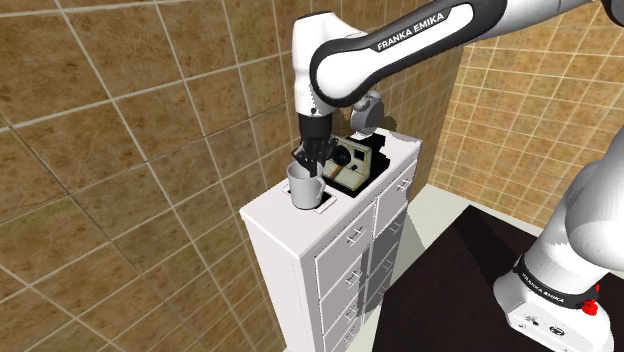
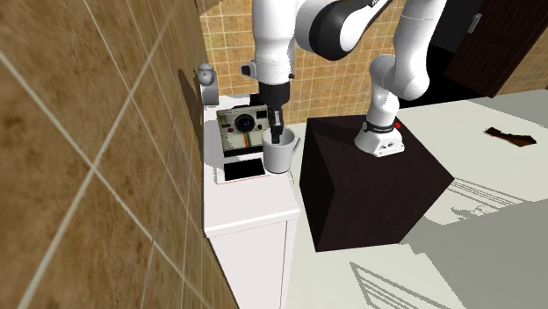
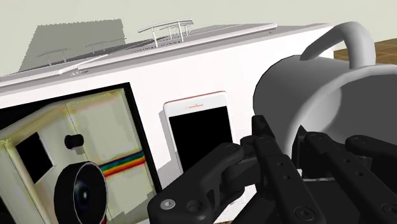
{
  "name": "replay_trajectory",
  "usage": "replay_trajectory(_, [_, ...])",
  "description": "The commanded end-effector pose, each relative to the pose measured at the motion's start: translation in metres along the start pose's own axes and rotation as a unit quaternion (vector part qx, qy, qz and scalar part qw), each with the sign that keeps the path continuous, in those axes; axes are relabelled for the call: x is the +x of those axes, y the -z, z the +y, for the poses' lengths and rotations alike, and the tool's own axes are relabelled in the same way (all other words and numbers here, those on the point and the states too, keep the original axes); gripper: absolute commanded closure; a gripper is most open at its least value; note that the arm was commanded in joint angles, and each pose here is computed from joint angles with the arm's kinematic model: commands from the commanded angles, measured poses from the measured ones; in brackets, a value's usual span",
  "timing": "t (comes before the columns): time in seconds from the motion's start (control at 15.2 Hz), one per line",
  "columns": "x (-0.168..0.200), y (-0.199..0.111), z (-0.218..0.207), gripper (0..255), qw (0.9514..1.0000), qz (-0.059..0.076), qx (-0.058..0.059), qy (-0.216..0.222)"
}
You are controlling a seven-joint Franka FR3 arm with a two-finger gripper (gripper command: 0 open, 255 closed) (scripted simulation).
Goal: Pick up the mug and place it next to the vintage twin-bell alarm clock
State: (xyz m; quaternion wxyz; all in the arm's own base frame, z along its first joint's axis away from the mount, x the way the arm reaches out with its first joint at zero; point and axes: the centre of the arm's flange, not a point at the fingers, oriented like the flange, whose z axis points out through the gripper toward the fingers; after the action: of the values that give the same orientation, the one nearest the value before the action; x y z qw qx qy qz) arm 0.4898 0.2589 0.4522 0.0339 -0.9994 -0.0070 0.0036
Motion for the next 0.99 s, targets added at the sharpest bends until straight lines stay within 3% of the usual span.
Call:
replay_trajectory(0.0, [0.000, 0.011, -0.001, 255, 1.0000, 0.000, 0.000, 0.000])
replay_trajectory(0.92, [0.000, 0.085, -0.006, 255, 1.0000, 0.000, 0.000, 0.000])
